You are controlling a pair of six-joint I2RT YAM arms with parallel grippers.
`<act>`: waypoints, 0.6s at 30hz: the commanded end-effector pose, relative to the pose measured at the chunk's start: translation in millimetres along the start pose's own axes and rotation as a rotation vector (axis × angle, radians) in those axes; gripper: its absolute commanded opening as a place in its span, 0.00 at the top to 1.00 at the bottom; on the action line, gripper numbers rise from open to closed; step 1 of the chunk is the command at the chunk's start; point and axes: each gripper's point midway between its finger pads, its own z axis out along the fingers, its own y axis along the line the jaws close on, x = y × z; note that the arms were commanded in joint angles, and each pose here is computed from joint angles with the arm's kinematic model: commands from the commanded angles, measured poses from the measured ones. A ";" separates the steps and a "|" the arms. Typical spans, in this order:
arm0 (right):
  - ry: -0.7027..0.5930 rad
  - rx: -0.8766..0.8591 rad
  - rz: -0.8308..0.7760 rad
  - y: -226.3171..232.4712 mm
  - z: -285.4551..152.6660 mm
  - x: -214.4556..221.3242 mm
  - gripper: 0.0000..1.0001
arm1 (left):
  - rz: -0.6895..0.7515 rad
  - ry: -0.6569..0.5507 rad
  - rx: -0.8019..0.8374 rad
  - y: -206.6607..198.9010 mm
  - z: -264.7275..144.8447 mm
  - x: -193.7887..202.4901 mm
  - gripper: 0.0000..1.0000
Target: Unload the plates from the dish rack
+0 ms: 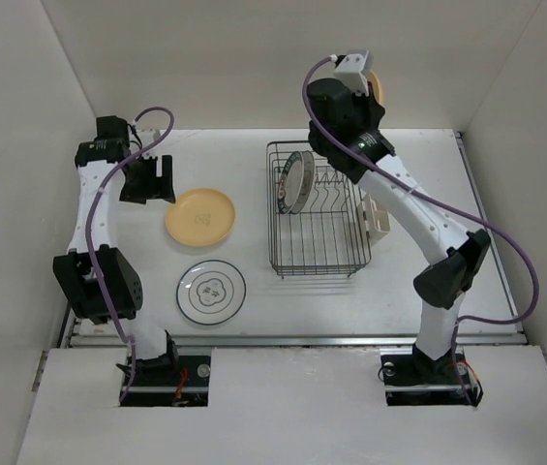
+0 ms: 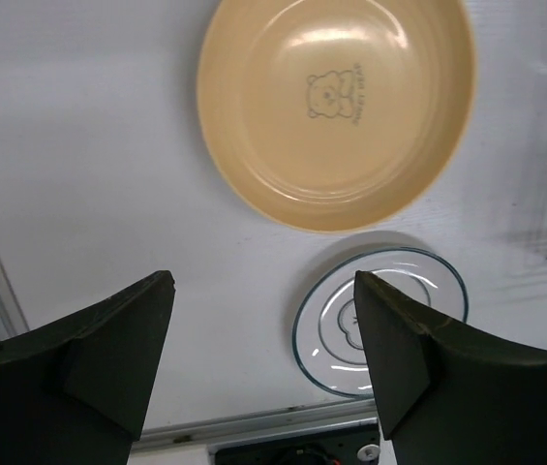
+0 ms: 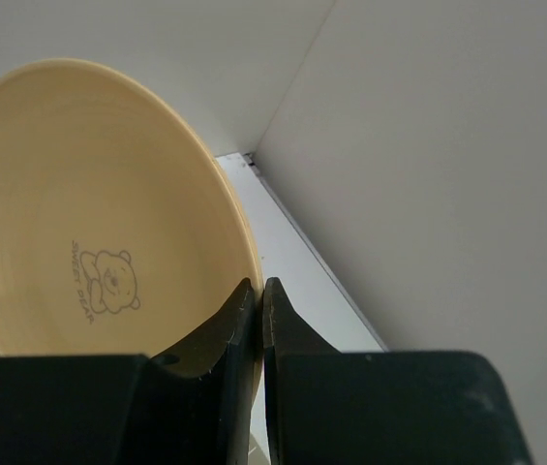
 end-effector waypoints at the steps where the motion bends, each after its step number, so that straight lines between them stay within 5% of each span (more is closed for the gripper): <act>1: -0.016 0.078 0.105 -36.4 2.4 -24.2 1.00 | 0.060 -0.111 0.146 -32.1 -38.2 -14.3 0.27; 7: -0.038 0.053 0.171 -44.4 0.8 -38.8 1.00 | 0.105 -0.142 0.322 -65.2 -57.6 -11.4 0.24; 11: -0.090 -0.110 0.218 -24.2 -15.2 -54.8 1.00 | 0.117 -0.210 0.414 -83.5 -72.7 -20.4 0.19; 18: -0.022 -0.953 0.333 111.3 -105.0 -49.5 1.00 | 0.098 -0.284 0.442 -91.2 -84.4 -34.9 0.14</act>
